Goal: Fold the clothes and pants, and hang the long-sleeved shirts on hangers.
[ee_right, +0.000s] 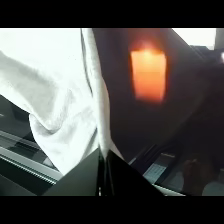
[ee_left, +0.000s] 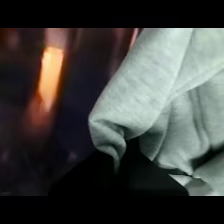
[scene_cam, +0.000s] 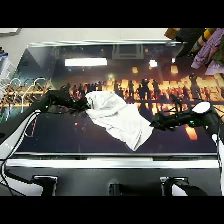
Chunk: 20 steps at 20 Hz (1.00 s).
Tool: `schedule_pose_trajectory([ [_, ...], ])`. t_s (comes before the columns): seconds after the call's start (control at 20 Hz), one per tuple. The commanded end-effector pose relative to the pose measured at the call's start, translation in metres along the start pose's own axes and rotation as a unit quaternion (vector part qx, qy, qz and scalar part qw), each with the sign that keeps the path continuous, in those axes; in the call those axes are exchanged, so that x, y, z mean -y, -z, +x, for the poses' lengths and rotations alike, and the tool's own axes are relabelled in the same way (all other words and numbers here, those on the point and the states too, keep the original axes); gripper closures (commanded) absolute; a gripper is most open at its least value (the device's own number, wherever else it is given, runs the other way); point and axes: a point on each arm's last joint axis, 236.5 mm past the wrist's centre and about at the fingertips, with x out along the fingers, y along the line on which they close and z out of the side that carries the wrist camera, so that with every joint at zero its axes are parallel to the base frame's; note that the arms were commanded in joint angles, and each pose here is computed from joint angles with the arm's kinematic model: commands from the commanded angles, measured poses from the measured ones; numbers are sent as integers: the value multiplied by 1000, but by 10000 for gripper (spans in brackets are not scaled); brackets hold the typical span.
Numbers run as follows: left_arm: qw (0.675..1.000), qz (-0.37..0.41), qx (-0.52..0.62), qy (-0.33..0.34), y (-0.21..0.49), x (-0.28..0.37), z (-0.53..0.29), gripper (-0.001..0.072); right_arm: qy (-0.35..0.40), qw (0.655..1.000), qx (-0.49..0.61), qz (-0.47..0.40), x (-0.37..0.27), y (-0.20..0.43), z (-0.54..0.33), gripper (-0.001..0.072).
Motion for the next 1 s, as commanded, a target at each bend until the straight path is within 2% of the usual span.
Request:
schedule_pose_trajectory([
  [0.0, 998, 23, 39, 31, -31, 36, -39, 689, 15, 997, 66, -38, -11, -18, -25, 683],
  [0.2, 975, 106, 170, 100, -89, 125, -190, 689, 40, 961, 229, -151, -76, -58, -128, 684],
  [0.3, 946, 157, 258, 121, -98, 167, -288, 689, 53, 920, 322, -218, -125, -61, -203, 684],
  [0.4, 903, 198, 359, 126, -86, 196, -394, 689, 90, 865, 415, -265, -163, -47, -284, 684],
  [0.55, 849, 205, 470, 129, -38, 212, -514, 689, 132, 789, 522, -295, -200, -2, -375, 684],
  [0.7, 820, 209, 520, 118, 18, 212, -572, 689, 119, 740, 593, -294, -229, 48, -428, 684],
  [0.8, 813, 208, 531, 114, 48, 211, -589, 689, 86, 726, 621, -281, -243, 72, -444, 684],
  [0.95, 832, 192, 507, 115, 67, 206, -582, 689, 49, 727, 632, -265, -254, 78, -451, 684],
])
